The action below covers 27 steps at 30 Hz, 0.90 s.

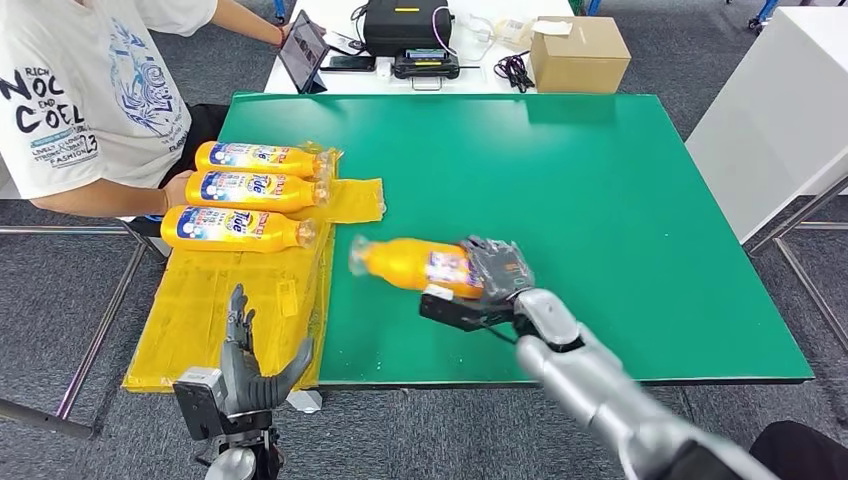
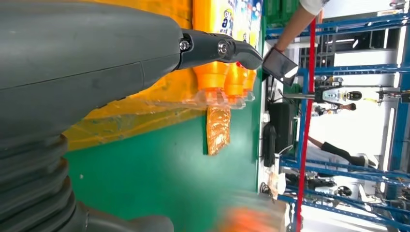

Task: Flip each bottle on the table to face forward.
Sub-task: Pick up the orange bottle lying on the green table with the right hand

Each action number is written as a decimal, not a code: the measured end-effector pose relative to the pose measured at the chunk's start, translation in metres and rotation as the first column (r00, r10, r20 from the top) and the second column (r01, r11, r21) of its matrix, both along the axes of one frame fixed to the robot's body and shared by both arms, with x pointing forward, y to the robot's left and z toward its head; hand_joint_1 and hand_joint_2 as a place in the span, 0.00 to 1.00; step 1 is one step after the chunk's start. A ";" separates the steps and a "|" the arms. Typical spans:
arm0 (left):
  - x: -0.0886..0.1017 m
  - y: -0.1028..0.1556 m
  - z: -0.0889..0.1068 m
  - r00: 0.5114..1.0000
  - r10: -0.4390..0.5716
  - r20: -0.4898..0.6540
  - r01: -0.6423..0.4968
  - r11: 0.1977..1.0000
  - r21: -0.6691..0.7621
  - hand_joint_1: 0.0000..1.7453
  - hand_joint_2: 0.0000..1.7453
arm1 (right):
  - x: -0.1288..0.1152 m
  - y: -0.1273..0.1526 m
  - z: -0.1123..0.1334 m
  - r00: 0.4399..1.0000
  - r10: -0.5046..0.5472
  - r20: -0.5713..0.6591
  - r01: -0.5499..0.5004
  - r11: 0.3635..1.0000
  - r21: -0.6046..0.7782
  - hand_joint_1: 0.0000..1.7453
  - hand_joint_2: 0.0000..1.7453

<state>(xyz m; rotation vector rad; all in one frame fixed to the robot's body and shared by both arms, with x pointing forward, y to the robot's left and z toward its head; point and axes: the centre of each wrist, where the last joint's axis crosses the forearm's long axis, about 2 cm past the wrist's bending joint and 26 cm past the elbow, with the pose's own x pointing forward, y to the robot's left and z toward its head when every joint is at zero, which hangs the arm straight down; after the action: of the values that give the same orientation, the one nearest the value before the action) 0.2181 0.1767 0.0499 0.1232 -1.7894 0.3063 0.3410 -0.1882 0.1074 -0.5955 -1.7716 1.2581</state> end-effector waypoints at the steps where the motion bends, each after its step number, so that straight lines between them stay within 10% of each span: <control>1: -0.002 0.000 0.000 1.000 0.005 -0.001 -0.005 1.000 0.001 0.00 1.00 | -0.010 0.007 0.009 0.995 -0.022 0.097 0.012 0.994 0.105 1.00 1.00; 6: -0.006 -0.001 0.000 1.000 0.010 -0.007 -0.010 1.000 -0.014 0.00 1.00 | -0.044 0.002 0.055 0.877 -0.266 0.400 0.020 0.852 0.523 1.00 1.00; 13: -0.002 -0.013 0.006 0.999 -0.050 -0.001 0.050 0.996 -0.077 0.00 1.00 | -0.064 -0.022 0.063 0.789 -0.425 0.444 0.012 0.733 0.680 1.00 1.00; 20: -0.001 -0.024 0.014 0.988 -0.153 0.030 0.155 0.978 -0.139 0.00 1.00 | -0.068 -0.025 0.054 0.836 -0.409 0.367 0.026 0.696 0.717 1.00 1.00; 27: 0.000 -0.037 0.025 0.945 -0.312 0.104 0.326 0.928 -0.179 0.00 1.00 | -0.071 0.000 0.014 0.989 -0.096 0.112 -0.019 0.674 0.739 1.00 1.00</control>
<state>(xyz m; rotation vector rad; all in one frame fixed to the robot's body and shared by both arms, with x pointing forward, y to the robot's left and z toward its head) 0.2181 0.1393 0.0750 -0.3207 -1.8080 0.2510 0.2703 -0.1877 0.1215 -0.2349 -2.1683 0.3650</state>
